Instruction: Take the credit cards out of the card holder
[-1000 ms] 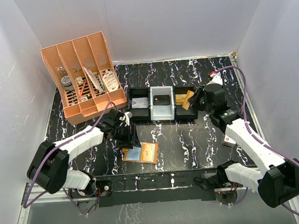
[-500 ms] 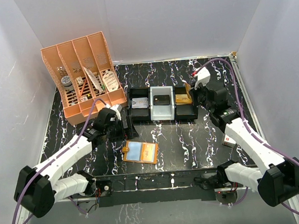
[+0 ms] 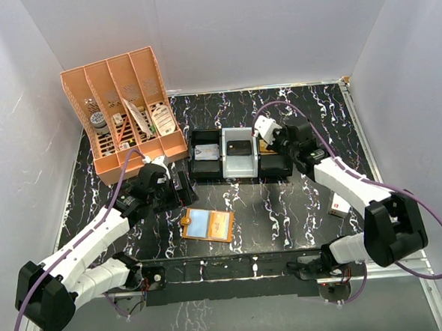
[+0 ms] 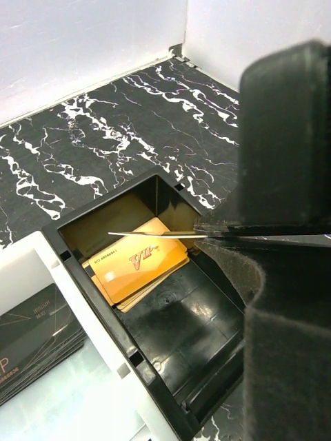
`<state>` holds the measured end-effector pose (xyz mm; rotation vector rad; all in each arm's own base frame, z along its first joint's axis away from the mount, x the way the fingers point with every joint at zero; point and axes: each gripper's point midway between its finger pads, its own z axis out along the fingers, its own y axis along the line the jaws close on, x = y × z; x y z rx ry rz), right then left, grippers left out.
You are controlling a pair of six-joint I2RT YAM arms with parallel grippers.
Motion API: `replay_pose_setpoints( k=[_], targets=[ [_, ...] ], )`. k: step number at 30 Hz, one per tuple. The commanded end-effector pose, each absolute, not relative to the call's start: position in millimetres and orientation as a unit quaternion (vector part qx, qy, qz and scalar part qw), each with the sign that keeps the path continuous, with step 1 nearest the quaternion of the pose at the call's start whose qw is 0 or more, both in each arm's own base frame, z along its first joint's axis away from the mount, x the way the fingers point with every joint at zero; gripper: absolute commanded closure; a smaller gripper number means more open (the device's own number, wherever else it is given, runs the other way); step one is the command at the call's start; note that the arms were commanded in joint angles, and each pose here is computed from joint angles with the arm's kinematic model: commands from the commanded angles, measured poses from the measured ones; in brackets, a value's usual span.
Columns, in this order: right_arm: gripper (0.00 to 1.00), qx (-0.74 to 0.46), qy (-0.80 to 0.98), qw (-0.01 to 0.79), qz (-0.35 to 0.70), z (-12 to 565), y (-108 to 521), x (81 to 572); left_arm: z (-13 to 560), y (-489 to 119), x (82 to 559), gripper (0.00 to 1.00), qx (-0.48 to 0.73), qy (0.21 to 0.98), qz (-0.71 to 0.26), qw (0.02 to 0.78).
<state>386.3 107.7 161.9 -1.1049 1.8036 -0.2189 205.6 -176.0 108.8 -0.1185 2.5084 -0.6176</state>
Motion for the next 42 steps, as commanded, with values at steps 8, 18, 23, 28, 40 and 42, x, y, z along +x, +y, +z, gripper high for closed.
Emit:
replay_pose_setpoints(
  k=[8,18,23,28,40,42],
  targets=[
    [1.0,-0.488,0.704,0.501,-0.123,156,118,424,106,-161,202,0.01,-0.057,0.943,-0.192,0.266],
    [1.0,-0.502,0.698,0.485,-0.158,131,114,456,111,-159,204,0.01,-0.055,0.941,-0.189,0.275],
    [1.0,-0.515,0.696,0.473,-0.164,124,116,468,107,-160,201,0.01,-0.055,0.943,-0.189,0.267],
    [1.0,-0.529,0.7,0.453,-0.16,104,118,475,108,-163,199,0.02,-0.057,0.94,-0.203,0.267],
    [0.85,-0.562,0.706,0.418,-0.104,72,129,462,104,-164,196,0.06,-0.047,0.943,-0.204,0.258],
    [0.74,-0.564,0.706,0.417,-0.099,73,128,458,104,-165,195,0.06,-0.046,0.943,-0.207,0.256]
  ],
)
